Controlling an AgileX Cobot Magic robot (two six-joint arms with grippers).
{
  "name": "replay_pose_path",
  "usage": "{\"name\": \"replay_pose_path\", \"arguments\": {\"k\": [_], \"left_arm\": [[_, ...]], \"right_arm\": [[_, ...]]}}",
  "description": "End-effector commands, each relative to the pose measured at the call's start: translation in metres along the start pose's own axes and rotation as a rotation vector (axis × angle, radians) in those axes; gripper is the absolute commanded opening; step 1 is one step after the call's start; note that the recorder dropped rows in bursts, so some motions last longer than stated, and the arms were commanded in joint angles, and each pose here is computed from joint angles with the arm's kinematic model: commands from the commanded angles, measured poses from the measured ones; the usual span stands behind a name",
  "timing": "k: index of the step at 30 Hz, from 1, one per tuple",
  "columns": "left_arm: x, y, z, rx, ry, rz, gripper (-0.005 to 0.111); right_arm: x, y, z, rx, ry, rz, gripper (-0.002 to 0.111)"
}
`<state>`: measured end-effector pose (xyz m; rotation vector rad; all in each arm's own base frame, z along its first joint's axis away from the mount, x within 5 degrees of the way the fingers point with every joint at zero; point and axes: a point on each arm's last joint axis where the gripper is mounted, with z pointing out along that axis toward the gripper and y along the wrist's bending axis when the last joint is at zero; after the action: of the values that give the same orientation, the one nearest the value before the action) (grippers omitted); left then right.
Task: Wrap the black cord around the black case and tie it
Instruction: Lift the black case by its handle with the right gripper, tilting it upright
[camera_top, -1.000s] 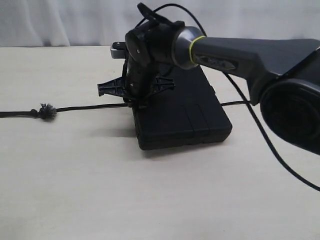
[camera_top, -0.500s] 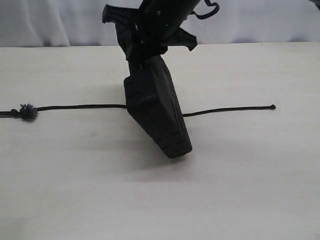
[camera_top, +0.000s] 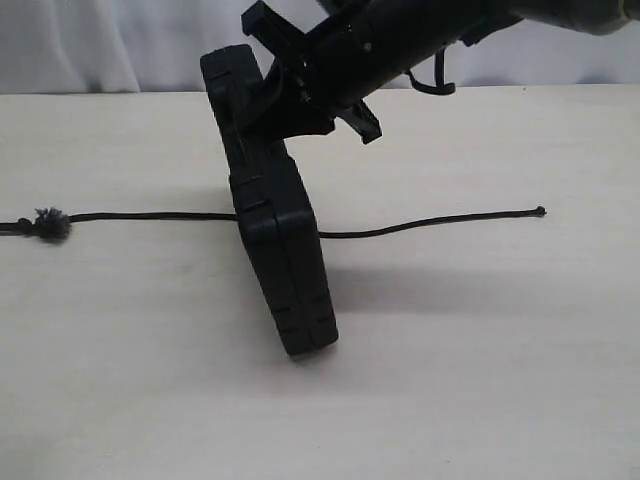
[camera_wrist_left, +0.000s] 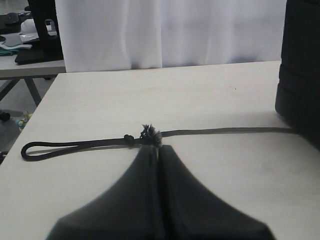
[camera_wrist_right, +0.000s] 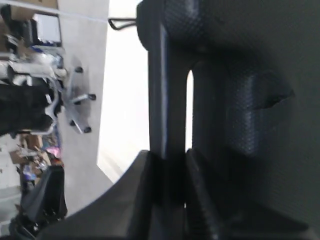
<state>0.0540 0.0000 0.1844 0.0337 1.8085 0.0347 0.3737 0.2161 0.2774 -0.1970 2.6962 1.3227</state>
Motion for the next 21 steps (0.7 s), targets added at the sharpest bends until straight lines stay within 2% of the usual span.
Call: {"name": "replay_pose_path", "arguments": {"k": [1, 6, 11, 13, 18, 21], "left_arm": [[-0.001, 0.000, 0.000, 0.004, -0.017, -0.007, 0.000], [-0.001, 0.000, 0.000, 0.004, -0.017, -0.007, 0.000], [-0.001, 0.000, 0.000, 0.004, -0.017, -0.007, 0.000], [-0.001, 0.000, 0.000, 0.004, -0.017, -0.007, 0.000], [-0.001, 0.000, 0.000, 0.004, -0.017, -0.007, 0.000], [-0.001, 0.000, 0.000, 0.004, -0.017, -0.007, 0.000]], "right_arm": [[-0.005, -0.001, -0.013, -0.033, -0.087, 0.009, 0.004], [-0.003, -0.014, -0.012, 0.097, -0.067, -0.052, 0.004], [-0.005, -0.018, -0.013, 0.148, -0.080, -0.085, 0.005], [-0.005, -0.019, -0.013, 0.164, -0.083, -0.094, 0.009], [-0.005, -0.023, -0.014, 0.200, -0.083, -0.115, 0.031], [-0.006, -0.023, -0.014, 0.206, -0.092, -0.119, 0.033]]}}
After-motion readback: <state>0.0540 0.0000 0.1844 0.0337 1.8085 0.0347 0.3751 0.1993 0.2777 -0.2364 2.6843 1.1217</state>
